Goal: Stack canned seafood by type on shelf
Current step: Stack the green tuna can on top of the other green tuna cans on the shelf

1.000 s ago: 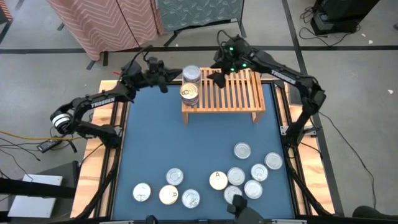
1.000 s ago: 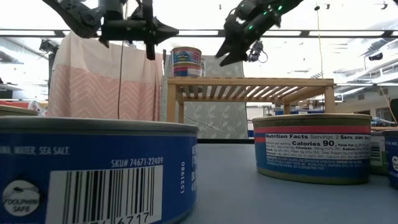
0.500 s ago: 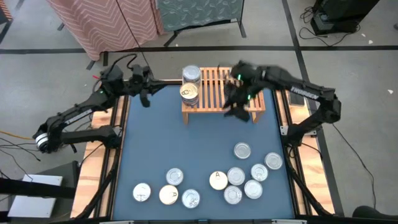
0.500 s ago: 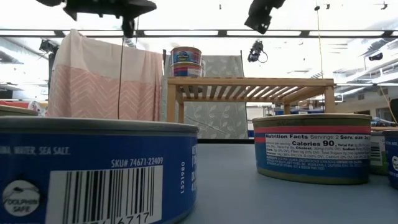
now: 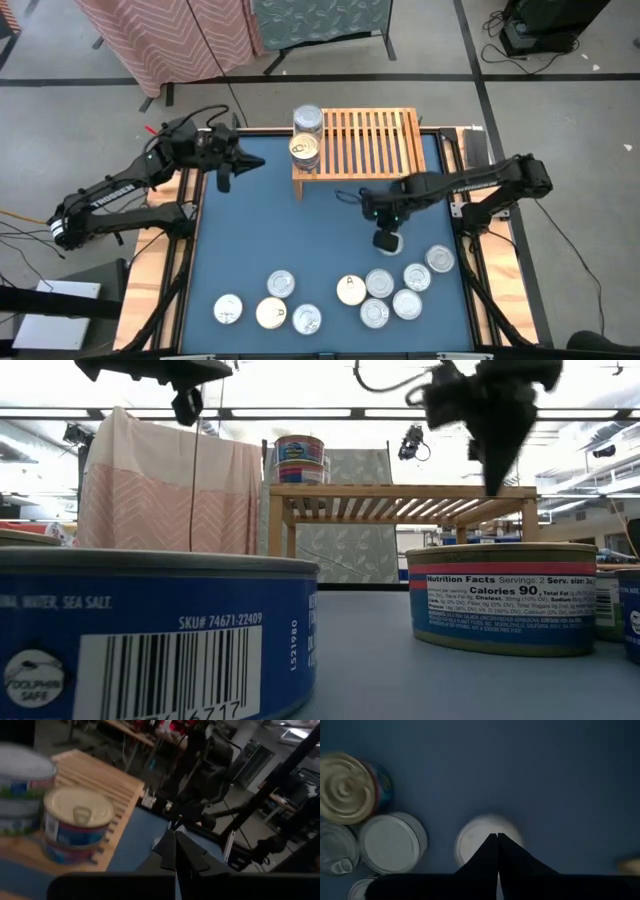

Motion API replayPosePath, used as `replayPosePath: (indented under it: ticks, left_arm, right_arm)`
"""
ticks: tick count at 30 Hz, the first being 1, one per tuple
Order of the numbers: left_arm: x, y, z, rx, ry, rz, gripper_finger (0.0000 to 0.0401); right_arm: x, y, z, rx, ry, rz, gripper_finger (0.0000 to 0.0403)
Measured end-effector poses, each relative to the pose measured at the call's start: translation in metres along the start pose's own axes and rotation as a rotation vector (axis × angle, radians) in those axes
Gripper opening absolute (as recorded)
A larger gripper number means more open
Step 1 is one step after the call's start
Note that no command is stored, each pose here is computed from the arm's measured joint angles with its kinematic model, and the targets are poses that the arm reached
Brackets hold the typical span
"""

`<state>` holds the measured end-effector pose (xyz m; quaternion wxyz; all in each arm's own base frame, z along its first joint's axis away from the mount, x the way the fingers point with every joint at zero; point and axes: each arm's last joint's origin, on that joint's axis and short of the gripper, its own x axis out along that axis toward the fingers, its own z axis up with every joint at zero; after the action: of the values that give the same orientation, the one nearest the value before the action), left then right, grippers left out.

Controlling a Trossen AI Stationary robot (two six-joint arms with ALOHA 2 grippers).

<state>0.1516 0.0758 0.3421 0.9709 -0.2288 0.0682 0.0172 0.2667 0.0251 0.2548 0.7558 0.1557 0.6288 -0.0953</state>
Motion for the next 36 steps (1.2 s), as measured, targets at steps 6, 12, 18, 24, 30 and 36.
replayPosePath:
  ticks: [6,12,18,24,30,36]
  left_arm:
    - [0.002,0.0,-0.012,-0.046,0.091,0.05,0.0001]
    - [0.004,-0.003,-0.014,-0.044,0.106,0.045,0.0001]
    - [0.004,-0.003,-0.014,-0.043,0.107,0.044,0.0001]
    - [0.004,-0.003,-0.014,-0.043,0.106,0.05,0.0001]
    - [0.004,-0.003,-0.015,-0.048,0.115,0.054,0.0001]
    - [0.004,-0.003,-0.015,-0.049,0.116,0.054,0.0001]
  right_arm:
    - [0.026,0.009,-0.022,0.057,0.068,-0.014,0.0004]
    - [0.047,0.013,-0.039,0.094,0.101,-0.037,0.0005]
    - [0.067,0.008,-0.042,0.12,0.053,0.002,0.0002]
    - [0.082,0.003,-0.027,0.142,-0.007,0.033,0.0001]
    - [0.095,0.012,0.003,0.065,-0.128,0.132,0.0001]
    - [0.059,0.014,0.052,-0.079,-0.425,0.072,0.0]
